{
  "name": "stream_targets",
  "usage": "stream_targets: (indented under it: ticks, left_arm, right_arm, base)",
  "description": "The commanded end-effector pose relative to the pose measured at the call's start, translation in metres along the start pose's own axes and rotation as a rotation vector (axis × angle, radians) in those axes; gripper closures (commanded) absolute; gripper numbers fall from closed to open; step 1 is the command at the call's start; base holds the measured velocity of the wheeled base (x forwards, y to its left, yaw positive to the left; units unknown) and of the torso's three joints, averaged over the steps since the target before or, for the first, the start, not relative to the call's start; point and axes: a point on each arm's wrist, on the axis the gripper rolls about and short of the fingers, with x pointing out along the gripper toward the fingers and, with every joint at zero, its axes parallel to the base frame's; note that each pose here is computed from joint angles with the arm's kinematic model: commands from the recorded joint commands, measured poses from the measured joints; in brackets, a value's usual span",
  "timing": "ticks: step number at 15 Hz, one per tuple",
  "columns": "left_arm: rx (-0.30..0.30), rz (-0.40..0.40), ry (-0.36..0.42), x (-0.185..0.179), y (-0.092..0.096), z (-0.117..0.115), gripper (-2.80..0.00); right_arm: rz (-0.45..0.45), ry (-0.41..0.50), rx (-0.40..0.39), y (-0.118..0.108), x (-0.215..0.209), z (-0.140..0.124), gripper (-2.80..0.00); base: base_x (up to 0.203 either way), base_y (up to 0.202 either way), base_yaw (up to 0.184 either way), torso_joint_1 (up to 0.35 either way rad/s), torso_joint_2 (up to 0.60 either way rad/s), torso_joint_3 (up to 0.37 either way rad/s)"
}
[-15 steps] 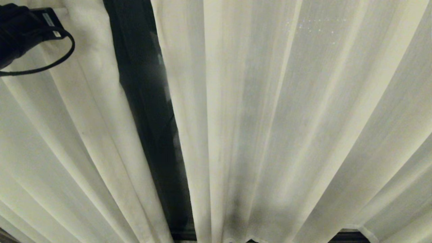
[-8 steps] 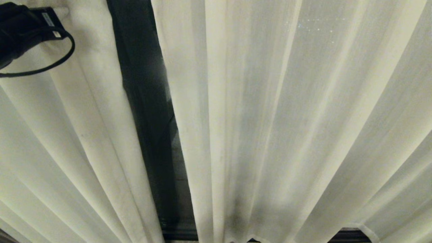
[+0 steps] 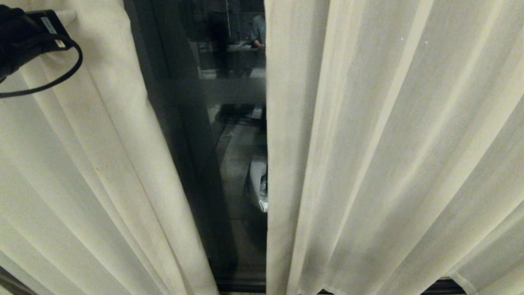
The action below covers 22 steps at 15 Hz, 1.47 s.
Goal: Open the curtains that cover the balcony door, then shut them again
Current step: Pull the inner curtains open on both sides
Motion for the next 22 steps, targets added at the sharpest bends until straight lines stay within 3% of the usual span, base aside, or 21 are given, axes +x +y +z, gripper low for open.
stream_targets:
  ticks: [1,22]
  left_arm:
    - [0.001,-0.003,-0.008,-0.0010,-0.0004,0.0019,0.00]
    - [-0.003,0.017,0.004,0.0025,0.0064,-0.0030,0.00]
  right_arm:
    - [0.000,0.000,0.000,0.0000,0.0000,0.0000,0.00]
    - [0.000,0.000,0.000,0.0000,0.0000,0.0000,0.00]
  base:
    - [0.000,0.190,-0.001,-0.004,0.00,0.004]
    - [0.000,0.190,0.001,0.001,0.00,0.002]
